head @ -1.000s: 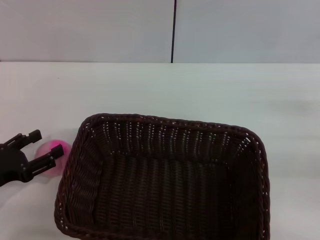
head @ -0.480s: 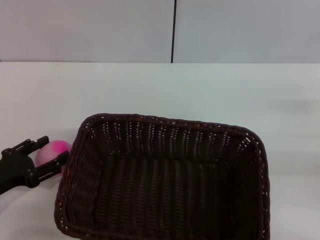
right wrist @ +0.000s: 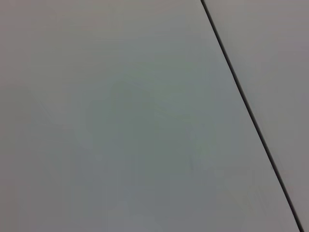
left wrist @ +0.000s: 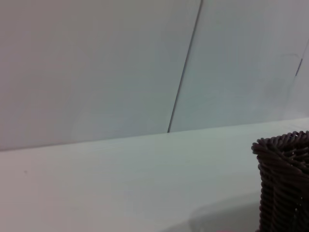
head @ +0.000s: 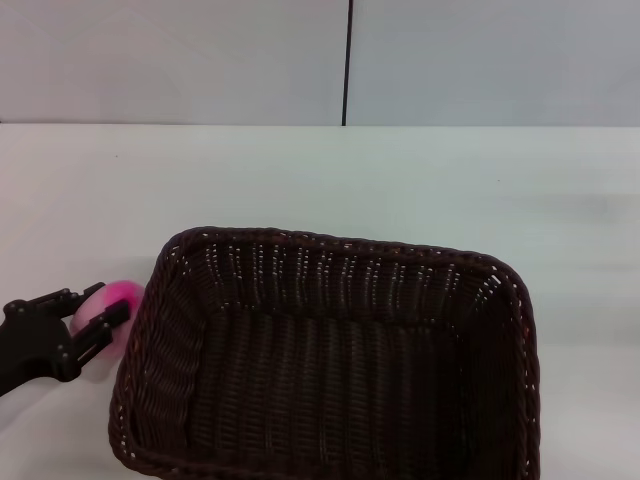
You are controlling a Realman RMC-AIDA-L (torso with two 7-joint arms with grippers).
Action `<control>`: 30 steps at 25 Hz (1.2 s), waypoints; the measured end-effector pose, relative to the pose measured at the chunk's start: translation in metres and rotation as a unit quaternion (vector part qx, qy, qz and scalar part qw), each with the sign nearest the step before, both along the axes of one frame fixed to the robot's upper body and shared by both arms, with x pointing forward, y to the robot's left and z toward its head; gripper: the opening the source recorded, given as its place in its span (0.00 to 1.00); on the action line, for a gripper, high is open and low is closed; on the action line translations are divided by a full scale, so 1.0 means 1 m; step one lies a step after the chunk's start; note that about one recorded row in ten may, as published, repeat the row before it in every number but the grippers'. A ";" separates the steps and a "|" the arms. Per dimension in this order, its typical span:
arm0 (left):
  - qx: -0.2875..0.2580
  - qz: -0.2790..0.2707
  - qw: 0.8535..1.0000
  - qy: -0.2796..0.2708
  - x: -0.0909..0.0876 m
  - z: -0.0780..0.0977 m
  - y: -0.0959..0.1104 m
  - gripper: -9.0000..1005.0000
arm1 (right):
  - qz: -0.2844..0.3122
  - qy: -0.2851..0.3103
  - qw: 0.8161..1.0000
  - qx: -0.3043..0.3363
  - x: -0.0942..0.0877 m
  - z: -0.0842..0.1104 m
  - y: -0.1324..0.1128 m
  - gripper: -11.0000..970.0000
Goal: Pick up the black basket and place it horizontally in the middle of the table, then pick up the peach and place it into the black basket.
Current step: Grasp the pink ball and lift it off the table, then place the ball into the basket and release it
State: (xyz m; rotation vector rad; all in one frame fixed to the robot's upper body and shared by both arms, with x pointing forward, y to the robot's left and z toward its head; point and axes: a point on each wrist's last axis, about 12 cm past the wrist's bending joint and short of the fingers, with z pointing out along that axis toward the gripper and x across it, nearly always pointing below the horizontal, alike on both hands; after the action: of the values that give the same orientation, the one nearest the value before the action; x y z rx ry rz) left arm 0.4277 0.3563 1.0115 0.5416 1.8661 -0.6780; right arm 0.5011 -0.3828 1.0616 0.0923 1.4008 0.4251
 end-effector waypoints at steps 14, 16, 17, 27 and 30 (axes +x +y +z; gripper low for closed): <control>-0.018 0.033 0.999 -0.029 -0.005 0.000 0.001 0.27 | -0.007 0.010 1.000 0.005 -0.002 -0.005 0.001 0.58; -0.029 0.048 0.998 -0.035 -0.005 0.000 0.003 0.26 | -0.007 0.010 1.000 0.003 -0.002 -0.006 0.002 0.58; -0.036 0.056 0.997 -0.039 -0.005 0.001 0.003 0.25 | -0.007 0.010 1.000 0.003 -0.002 -0.006 0.002 0.58; -0.154 0.074 0.978 -0.121 -0.009 0.029 0.004 0.18 | -0.011 0.015 1.000 0.006 -0.001 -0.008 0.003 0.58; -0.191 0.034 0.970 -0.146 -0.004 0.040 -0.006 0.16 | -0.012 0.019 1.000 0.006 -0.001 -0.009 0.003 0.58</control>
State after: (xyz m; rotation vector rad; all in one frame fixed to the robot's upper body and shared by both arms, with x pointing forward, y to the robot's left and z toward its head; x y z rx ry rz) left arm 0.4234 0.3502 1.0519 0.3058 1.4271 -0.8395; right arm 0.5003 -0.3796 1.0525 0.1280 1.4323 0.4143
